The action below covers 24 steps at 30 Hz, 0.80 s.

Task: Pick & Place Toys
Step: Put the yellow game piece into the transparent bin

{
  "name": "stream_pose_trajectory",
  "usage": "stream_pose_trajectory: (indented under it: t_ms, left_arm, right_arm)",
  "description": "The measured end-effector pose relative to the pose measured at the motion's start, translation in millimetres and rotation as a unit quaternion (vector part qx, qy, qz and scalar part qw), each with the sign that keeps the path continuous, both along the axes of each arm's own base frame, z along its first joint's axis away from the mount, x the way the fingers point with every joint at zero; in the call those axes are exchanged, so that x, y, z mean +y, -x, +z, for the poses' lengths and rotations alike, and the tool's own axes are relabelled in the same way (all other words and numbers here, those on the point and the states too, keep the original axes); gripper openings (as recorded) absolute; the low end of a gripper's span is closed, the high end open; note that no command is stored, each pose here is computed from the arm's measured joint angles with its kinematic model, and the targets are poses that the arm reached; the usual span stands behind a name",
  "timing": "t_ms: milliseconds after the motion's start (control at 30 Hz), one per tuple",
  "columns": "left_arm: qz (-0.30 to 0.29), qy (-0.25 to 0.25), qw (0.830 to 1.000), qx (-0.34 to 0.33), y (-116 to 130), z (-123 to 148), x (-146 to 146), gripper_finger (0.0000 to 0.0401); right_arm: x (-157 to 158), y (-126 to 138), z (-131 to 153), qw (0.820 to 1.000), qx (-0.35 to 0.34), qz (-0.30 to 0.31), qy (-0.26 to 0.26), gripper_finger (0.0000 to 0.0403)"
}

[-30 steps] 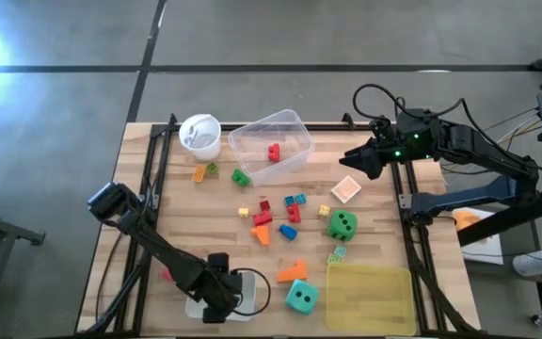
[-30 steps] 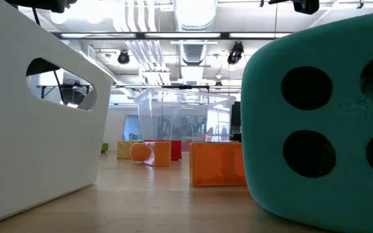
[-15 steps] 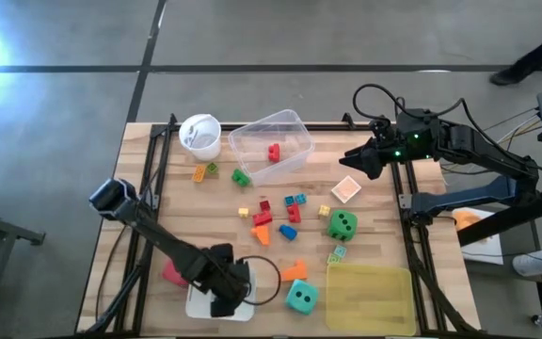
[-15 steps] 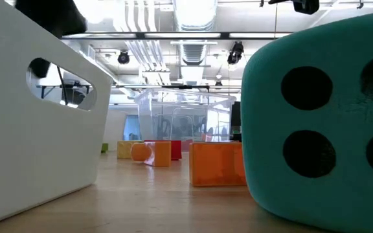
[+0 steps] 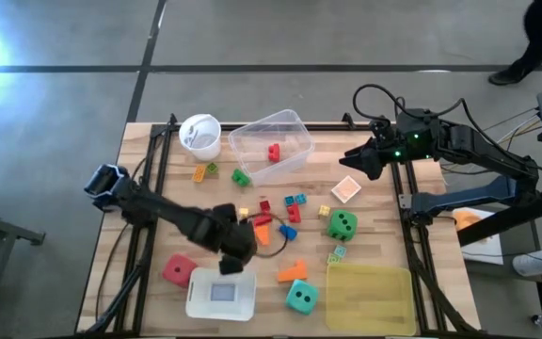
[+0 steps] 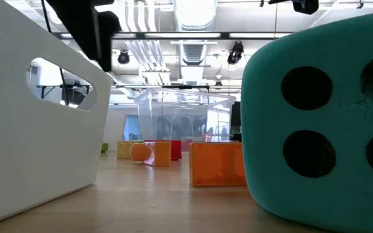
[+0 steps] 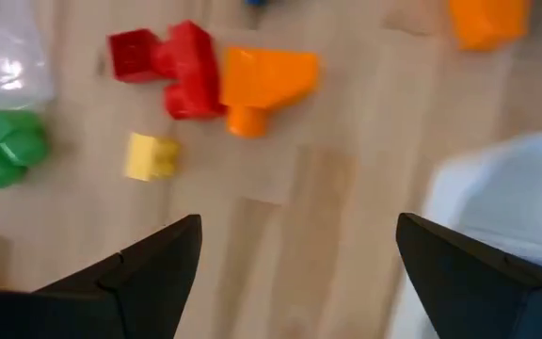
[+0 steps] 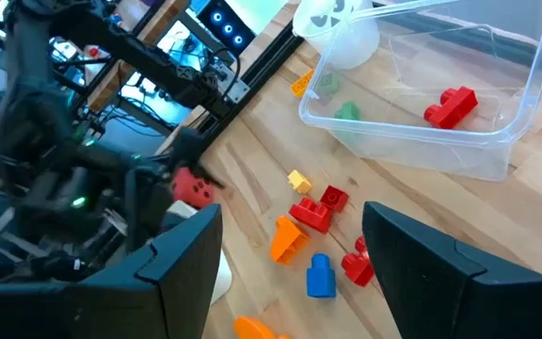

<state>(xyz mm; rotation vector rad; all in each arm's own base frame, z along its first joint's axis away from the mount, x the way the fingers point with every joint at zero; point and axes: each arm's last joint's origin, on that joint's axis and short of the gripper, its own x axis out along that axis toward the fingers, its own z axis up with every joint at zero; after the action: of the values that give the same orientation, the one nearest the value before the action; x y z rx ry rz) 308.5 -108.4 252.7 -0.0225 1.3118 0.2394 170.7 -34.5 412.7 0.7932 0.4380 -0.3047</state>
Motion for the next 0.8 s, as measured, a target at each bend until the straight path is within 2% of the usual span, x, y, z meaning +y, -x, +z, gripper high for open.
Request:
stream_pose_trajectory:
  t_ms: [233,500,633,800]
  left_arm:
    - [0.059,-0.003,0.998,-0.002,-7,-23,49,0.0359]
    - [-0.010,-0.018,1.000,-0.019,-3,-37,71,0.0359]
    - [-0.015,0.010,1.000,-0.016,1,-53,80,0.0359]
    - [-0.031,0.015,0.999,0.003,8,-68,88,0.0359]
  right_arm:
    - [0,0,0,1.000,0.000,0.005,0.008,0.0250]
    - [0,0,1,0.998,0.002,0.026,0.049,0.0250]
    - [-1,-1,0,0.998,0.005,0.023,0.051,0.0250]
    - [-1,-6,-4,1.000,0.016,0.002,-0.003,0.0250]
